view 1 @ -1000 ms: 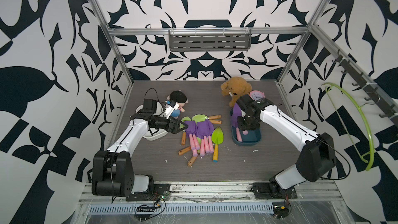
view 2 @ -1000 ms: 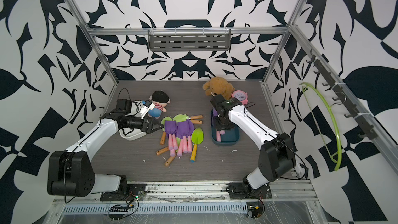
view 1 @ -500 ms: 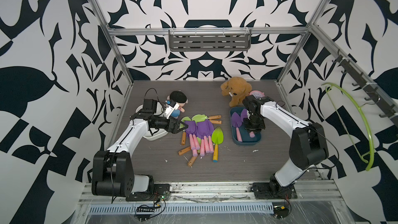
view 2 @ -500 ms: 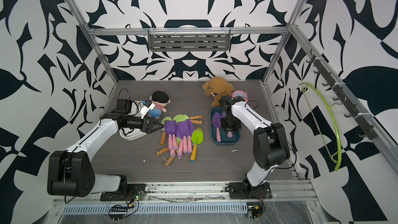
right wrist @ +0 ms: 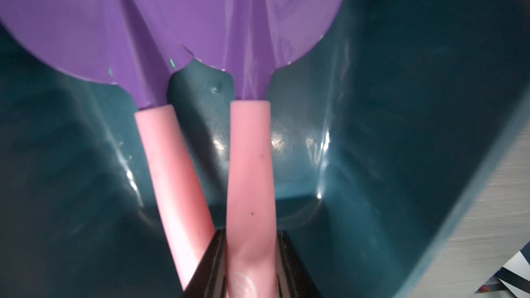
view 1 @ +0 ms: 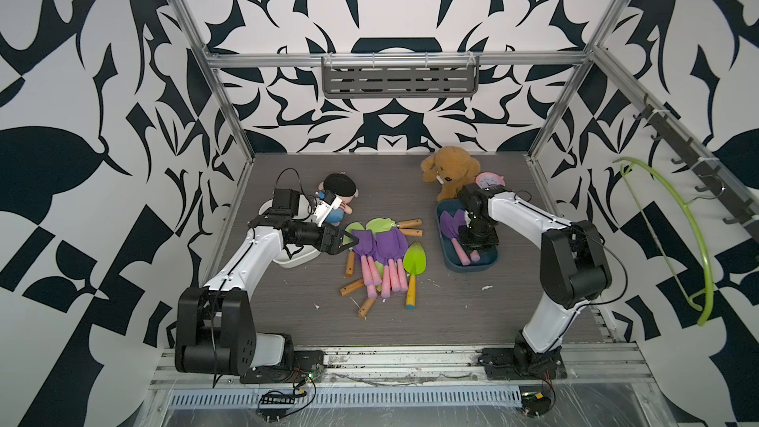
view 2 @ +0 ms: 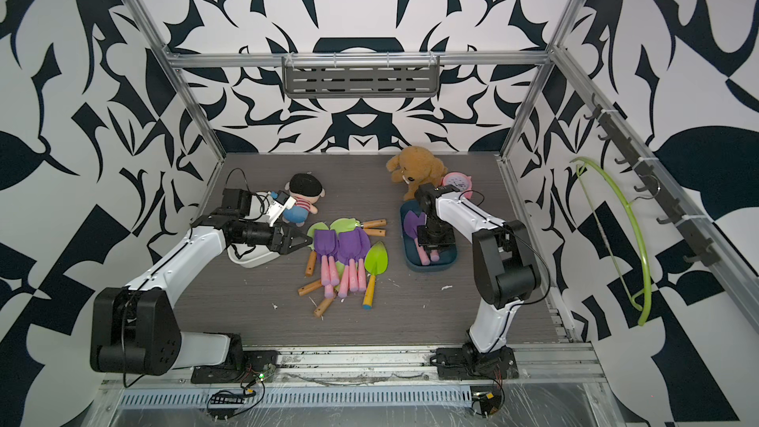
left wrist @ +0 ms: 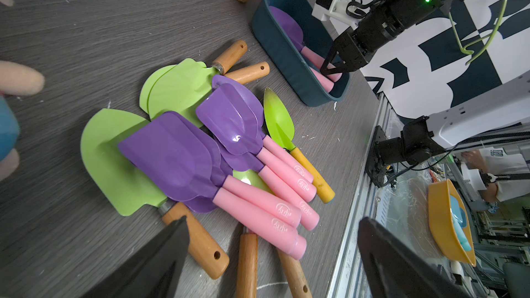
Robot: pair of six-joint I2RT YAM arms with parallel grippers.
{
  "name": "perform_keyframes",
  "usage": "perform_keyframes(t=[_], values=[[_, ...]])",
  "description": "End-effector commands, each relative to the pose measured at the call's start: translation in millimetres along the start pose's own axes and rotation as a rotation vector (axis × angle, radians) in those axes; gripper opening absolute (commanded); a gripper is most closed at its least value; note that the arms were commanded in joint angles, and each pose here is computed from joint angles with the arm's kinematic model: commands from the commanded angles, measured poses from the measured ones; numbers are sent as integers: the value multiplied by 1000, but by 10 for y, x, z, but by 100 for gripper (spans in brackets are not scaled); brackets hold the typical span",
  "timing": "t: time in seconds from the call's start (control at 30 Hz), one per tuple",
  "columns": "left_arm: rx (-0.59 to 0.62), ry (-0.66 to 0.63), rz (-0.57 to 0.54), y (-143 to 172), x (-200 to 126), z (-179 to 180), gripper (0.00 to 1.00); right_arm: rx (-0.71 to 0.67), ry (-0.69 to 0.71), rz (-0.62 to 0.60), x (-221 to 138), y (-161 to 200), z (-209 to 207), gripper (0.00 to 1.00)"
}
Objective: Sort the small shovels by color and place them into the storage box
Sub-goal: Place the shovel in the storage box.
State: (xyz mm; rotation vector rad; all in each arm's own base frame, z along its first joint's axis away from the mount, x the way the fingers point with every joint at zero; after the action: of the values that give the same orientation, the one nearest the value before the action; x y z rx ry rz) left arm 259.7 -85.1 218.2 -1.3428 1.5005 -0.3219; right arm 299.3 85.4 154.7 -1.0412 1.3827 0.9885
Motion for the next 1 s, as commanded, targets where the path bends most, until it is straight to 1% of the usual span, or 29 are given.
perform_keyframes(t=[0.0,0.13,0.53,0.8,0.97], values=[[-10,12,13,64,23,4,99,5,26,-35,-33,-31,-34,25],[-14,11,17,69,26,12,99,7,44,-44,-34,-46,-46,31],[-8,9,21,74,20,-1,99,-13,73,-51,-50,-156,-3,39],[-4,5,21,75,12,-7,99,-18,26,-43,-3,-214,71,39],[-2,4,24,78,9,-11,99,-12,59,-45,64,-235,61,34]])
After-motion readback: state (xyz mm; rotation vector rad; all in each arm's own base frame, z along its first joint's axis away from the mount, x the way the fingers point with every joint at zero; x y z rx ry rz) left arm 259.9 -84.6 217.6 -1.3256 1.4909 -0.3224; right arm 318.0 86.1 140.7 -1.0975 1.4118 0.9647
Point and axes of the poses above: each gripper's point midway between its finger pads, its own x axis out along the fingers, its own z axis along the line the jaws close on, y = z × x, the point moved 10 cm from there along -x, back along the fingers, and after that the axes turned 14 degrees about x, right-handed, at the moved point
